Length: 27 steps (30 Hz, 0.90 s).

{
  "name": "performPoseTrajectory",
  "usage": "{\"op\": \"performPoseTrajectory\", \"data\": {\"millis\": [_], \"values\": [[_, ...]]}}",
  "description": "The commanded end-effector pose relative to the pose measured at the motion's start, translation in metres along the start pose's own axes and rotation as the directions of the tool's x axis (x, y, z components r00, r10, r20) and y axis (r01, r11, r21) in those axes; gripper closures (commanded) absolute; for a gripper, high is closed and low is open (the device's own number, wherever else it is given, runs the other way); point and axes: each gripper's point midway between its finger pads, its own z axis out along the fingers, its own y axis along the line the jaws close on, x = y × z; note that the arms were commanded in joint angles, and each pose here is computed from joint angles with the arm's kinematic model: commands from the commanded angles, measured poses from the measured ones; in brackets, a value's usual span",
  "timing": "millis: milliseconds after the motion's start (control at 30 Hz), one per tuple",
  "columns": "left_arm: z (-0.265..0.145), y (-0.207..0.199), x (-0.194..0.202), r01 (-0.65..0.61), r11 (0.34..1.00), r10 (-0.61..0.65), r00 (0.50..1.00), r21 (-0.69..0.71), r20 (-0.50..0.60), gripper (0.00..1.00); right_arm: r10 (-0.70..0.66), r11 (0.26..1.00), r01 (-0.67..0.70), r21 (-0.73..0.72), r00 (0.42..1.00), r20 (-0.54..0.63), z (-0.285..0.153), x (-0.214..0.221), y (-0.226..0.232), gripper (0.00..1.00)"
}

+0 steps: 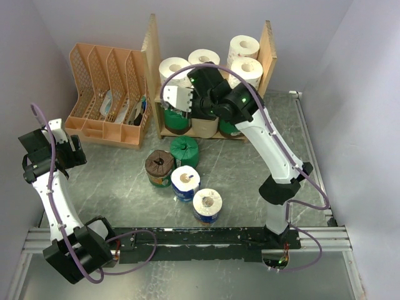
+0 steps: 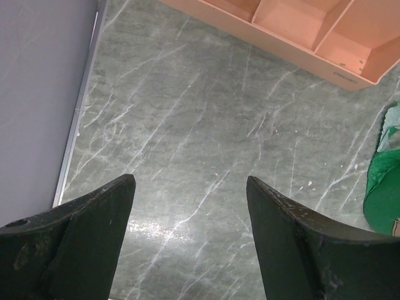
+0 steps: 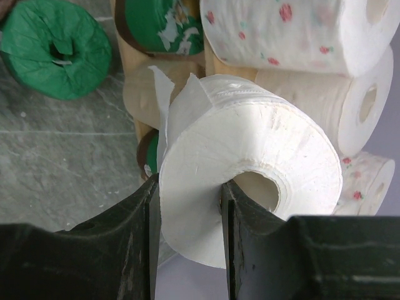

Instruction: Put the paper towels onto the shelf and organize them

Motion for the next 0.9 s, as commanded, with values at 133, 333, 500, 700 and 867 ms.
{"op": "performPoseTrajectory", "data": {"millis": [133, 333, 500, 700, 867], "values": [[-0.007, -0.004, -0.007, -0.017, 0.999, 0.016, 0.999, 0.027, 0.037, 0.17, 0.073, 0.991, -0.076, 0.108, 0.997, 0.027, -0.013, 0.030, -0.047, 1.00], [-0.008, -0.005, -0.009, -0.022, 0.999, 0.020, 0.999, 0.032, 0.042, 0.17, 0.136, 0.981, -0.144, 0.130, 0.988, 0.070, -0.003, 0.034, -0.062, 1.00], [-0.009, -0.006, -0.009, -0.023, 0.999, 0.022, 0.999, 0.030, 0.046, 0.17, 0.151, 0.983, -0.158, 0.089, 0.985, 0.083, 0.011, 0.031, -0.056, 1.00], [-0.010, -0.005, -0.009, -0.023, 0.999, 0.022, 0.999, 0.028, 0.048, 0.17, 0.160, 0.982, -0.173, 0.081, 0.976, 0.146, 0.011, 0.017, -0.059, 1.00], [-0.010, -0.005, -0.009, -0.024, 0.999, 0.022, 0.999, 0.026, 0.050, 0.17, 0.171, 0.983, -0.179, 0.034, 0.971, 0.165, 0.021, 0.011, -0.051, 1.00]]}}
